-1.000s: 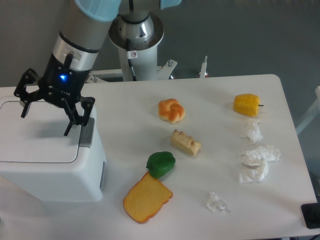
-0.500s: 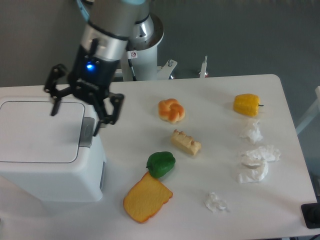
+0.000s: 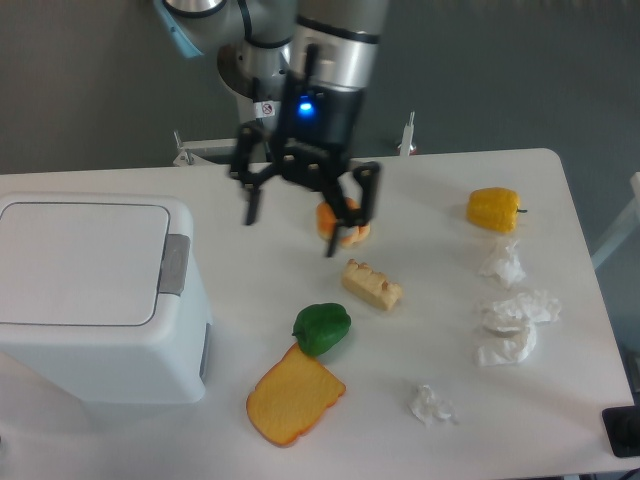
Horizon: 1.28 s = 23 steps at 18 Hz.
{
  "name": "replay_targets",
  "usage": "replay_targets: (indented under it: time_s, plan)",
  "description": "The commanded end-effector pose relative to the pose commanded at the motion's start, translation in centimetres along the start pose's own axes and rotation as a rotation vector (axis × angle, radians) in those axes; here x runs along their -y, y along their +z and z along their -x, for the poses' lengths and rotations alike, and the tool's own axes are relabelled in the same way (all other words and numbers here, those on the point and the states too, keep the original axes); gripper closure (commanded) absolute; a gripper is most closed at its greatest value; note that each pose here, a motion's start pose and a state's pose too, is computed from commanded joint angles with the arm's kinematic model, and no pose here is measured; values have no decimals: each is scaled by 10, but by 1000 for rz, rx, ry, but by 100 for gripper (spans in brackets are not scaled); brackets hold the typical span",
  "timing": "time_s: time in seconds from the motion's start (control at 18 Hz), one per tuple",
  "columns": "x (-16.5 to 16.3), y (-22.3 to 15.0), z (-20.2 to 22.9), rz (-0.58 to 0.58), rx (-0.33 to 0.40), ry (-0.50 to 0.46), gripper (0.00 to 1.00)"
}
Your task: Close the trash can
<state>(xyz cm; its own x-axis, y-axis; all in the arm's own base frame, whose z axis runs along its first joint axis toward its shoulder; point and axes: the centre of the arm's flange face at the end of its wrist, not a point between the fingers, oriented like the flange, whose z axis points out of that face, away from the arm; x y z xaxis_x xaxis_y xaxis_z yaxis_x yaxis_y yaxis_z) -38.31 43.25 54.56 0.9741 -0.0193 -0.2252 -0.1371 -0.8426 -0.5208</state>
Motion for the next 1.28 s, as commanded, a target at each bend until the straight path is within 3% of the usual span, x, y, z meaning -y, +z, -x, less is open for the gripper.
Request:
replay_targets:
  time_s: [0.17, 0.39, 0.78, 1.0, 1.28]
  plan:
    - [-14, -1, 1, 69, 32, 58, 0]
    - [-41, -11, 1, 126, 41, 291, 0]
    - [-115, -45, 34, 198, -9, 389, 0]
    - [-154, -61, 52, 169, -47, 445, 0]
    - [-167, -67, 56, 168, -64, 488, 0]
